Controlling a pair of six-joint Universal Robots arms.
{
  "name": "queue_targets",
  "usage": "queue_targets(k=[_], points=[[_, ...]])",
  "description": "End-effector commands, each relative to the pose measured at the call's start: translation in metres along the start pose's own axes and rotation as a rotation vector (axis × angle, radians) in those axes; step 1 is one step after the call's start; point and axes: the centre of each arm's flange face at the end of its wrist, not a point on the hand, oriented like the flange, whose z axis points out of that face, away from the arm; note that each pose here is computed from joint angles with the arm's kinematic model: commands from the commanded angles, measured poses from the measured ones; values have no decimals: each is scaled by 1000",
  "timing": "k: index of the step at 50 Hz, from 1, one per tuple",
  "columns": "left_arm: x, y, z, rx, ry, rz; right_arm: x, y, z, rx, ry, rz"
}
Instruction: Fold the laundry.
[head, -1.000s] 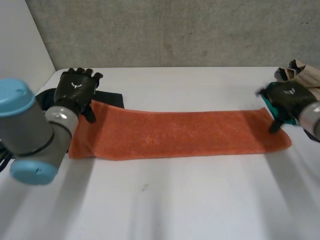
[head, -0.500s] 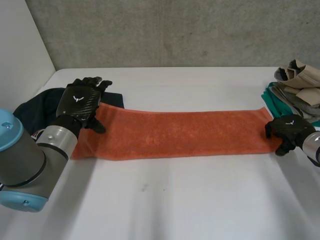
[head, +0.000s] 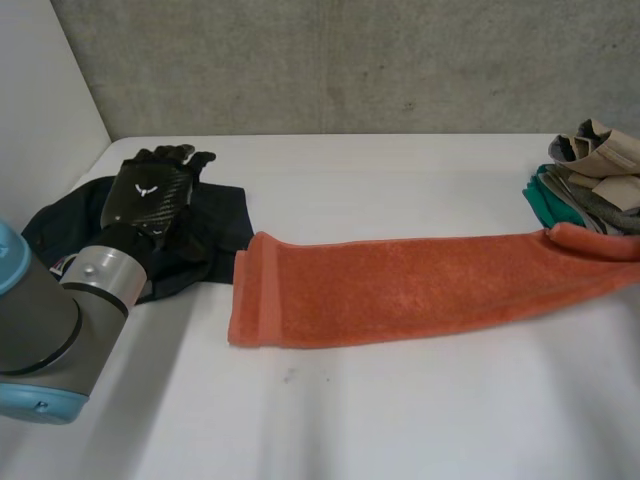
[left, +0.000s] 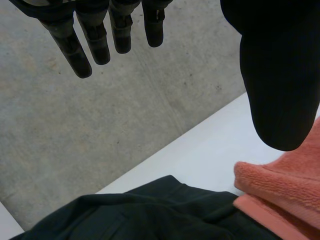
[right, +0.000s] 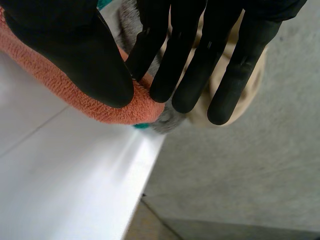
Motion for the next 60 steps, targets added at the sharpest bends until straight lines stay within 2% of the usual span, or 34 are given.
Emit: queue_targets(k=[1, 2, 5, 9, 10, 13, 14, 17, 20, 24, 28, 33, 36, 37, 41, 45, 49, 51, 54, 56, 59, 60], points=[[-7, -11, -2, 32, -22, 2, -50, -91, -19, 292, -49, -108], [-8, -15, -2, 42, -24, 3, -69, -118, -28, 407, -55, -130], [-10, -19, -3, 54, -33, 5, -101, -157, -51, 591, -86, -159], [-11, -21, -5, 59, -37, 6, -158, -207, -102, 871, -210, -201], [-11, -20, -5, 58, -35, 4, -185, -219, -125, 964, -286, -213], [-11, -20, -5, 57, -36, 4, -231, -219, -150, 1046, -431, -234], [-11, -19, -5, 54, -36, 5, -261, -218, -168, 1084, -515, -252], [-10, -18, -6, 49, -33, 3, -300, -209, -193, 1112, -631, -287], [-10, -18, -6, 48, -33, 3, -317, -201, -204, 1093, -694, -303], [-9, -17, -6, 47, -28, 3, -312, -200, -202, 990, -689, -299], [-7, -16, -8, 43, -21, 2, -291, -204, -197, 891, -635, -218], [-5, -14, -8, 38, -14, 2, -230, -204, -171, 699, -597, 114], [-5, -13, -8, 35, -13, 2, -218, -194, -168, 588, -633, 221], [-4, -13, -8, 34, -11, 1, -213, -180, -162, 495, -650, 250], [-3, -11, -8, 30, -7, 1, -203, -139, -137, 299, -628, 207], [-1, -11, -8, 30, -2, 0, -198, -107, -112, 203, -571, 104], [-1, -10, -8, 26, 0, -1, -199, -95, -98, 169, -538, 45], [-1, -10, -8, 26, 0, -1, -196, -98, -92, 192, -497, 63], [-1, -10, -8, 25, -1, -1, -175, -126, -82, 353, -326, 122], [-1, -10, -8, 27, -3, 0, -147, -160, -91, 503, -221, 160], [-1, -11, -9, 28, -2, 0, -135, -189, -109, 589, -211, 178], [-1, -11, -9, 30, -2, 0, -147, -203, -120, 634, -262, 172]])
